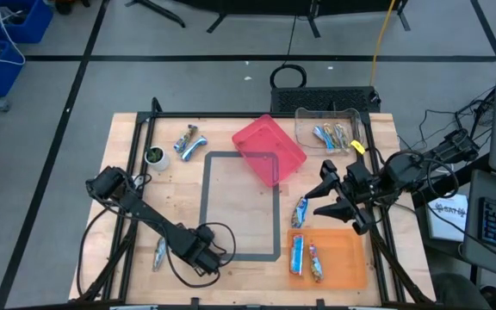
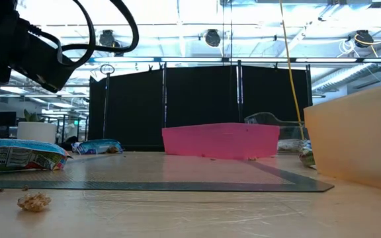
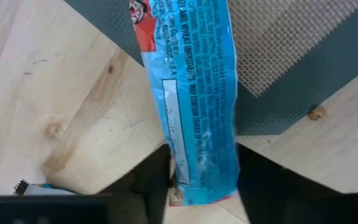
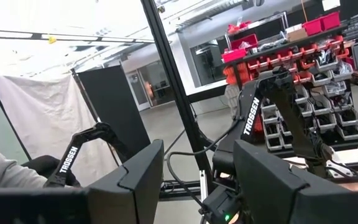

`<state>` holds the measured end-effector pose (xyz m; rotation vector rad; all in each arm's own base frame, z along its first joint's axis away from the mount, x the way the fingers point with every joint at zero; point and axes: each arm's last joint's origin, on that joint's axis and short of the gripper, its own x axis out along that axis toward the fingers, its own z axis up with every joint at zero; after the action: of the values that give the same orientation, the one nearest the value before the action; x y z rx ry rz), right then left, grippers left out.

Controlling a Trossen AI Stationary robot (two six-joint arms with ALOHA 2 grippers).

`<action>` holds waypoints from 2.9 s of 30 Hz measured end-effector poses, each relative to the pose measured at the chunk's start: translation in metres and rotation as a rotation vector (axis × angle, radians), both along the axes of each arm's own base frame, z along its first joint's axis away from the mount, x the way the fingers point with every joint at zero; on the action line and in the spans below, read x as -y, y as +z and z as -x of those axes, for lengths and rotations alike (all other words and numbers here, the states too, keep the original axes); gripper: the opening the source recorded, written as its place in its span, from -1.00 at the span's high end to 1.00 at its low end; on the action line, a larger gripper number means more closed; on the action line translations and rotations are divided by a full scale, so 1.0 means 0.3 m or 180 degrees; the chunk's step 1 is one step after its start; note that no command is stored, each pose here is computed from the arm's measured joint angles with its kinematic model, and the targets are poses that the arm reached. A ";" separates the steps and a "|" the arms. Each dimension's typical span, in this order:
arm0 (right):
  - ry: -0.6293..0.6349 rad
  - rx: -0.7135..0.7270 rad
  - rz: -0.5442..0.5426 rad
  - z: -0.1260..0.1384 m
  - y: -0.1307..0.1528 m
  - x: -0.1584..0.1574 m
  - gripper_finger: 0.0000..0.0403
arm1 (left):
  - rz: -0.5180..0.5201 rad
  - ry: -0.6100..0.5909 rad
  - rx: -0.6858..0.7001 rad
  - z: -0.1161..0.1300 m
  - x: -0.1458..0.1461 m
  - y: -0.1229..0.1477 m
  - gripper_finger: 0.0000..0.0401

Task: Pick and place Granola Bars by type
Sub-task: Put the red granola bar into the orange bin

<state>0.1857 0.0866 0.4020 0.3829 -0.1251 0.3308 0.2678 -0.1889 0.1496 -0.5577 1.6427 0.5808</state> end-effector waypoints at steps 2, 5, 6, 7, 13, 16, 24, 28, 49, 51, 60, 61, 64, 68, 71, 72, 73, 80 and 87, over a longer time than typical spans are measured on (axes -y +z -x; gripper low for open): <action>-0.0001 0.0002 -0.0005 0.000 0.000 0.000 0.07 | 0.0013 0.0000 -0.0010 0.000 0.000 0.000 0.32; -0.0002 -0.0003 -0.0003 0.000 0.000 0.000 0.07 | 0.0036 -0.0003 -0.0041 0.002 0.000 0.001 0.56; -0.0004 -0.0002 -0.0004 0.000 0.000 0.000 0.07 | 0.0048 0.0001 -0.0052 0.002 0.000 0.001 0.63; -0.0006 -0.0001 -0.0004 0.000 0.000 0.000 0.07 | 0.0058 0.0003 -0.0060 0.003 0.001 0.001 0.70; -0.0015 -0.0037 -0.0036 -0.001 -0.002 0.001 0.07 | 0.0022 0.0125 -0.0113 0.009 -0.004 0.008 0.87; -0.0012 -0.0063 -0.0069 -0.001 -0.004 0.001 0.07 | -0.0065 0.0241 -0.0124 0.023 -0.015 0.036 0.88; -0.0357 -0.0072 -0.0047 -0.004 -0.005 0.011 0.07 | -0.0407 0.0472 0.0648 0.078 -0.081 0.233 0.90; -0.0438 -0.0061 -0.0015 -0.011 -0.005 0.024 0.07 | -0.0570 0.0623 0.1326 0.114 -0.129 0.353 0.90; -0.1059 -0.0227 0.0391 -0.088 0.201 0.073 0.07 | -0.1654 -0.0813 0.4207 0.051 -0.270 0.741 0.91; -0.1200 -0.0207 0.0386 -0.098 0.218 0.075 0.07 | -0.1851 -0.0944 0.4341 0.037 -0.282 0.765 0.91; -0.1696 -0.0346 0.0308 -0.181 0.220 0.061 0.07 | -0.2463 -0.1347 0.4471 0.004 -0.338 0.813 0.91; -0.1695 -0.0345 0.0323 -0.190 0.222 0.057 0.07 | -0.2525 -0.1382 0.4460 0.002 -0.343 0.815 0.91; -0.1698 -0.0382 0.0441 -0.222 0.217 0.046 0.07 | -0.2645 -0.1419 0.4459 -0.003 -0.357 0.823 0.91; -0.1705 -0.0438 0.0632 -0.265 0.203 0.031 0.07 | -0.2750 -0.1422 0.4444 -0.009 -0.376 0.829 0.91; -0.1703 -0.0457 0.0690 -0.287 0.196 0.023 0.02 | -0.2769 -0.1483 0.4423 -0.015 -0.389 0.828 0.91; -0.1711 -0.0457 0.0720 -0.296 0.192 0.024 -0.01 | -0.2756 -0.1529 0.4435 -0.016 -0.393 0.828 0.91; -0.1712 -0.0476 0.0762 -0.306 0.186 0.023 -0.05 | -0.2732 -0.1590 0.4460 -0.018 -0.394 0.829 0.91; -0.1798 -0.0532 0.0796 -0.358 0.156 0.037 -0.33 | -0.2747 -0.1800 0.4546 -0.024 -0.401 0.838 0.91; -0.1719 -0.0411 0.0679 -0.421 0.139 0.072 -0.37 | -0.2817 -0.1720 0.4456 -0.044 -0.430 0.827 0.91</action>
<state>0.3119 0.0650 0.4438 0.1473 -0.0620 -0.2130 0.2811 -0.0599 0.3976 0.1923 0.0860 0.2923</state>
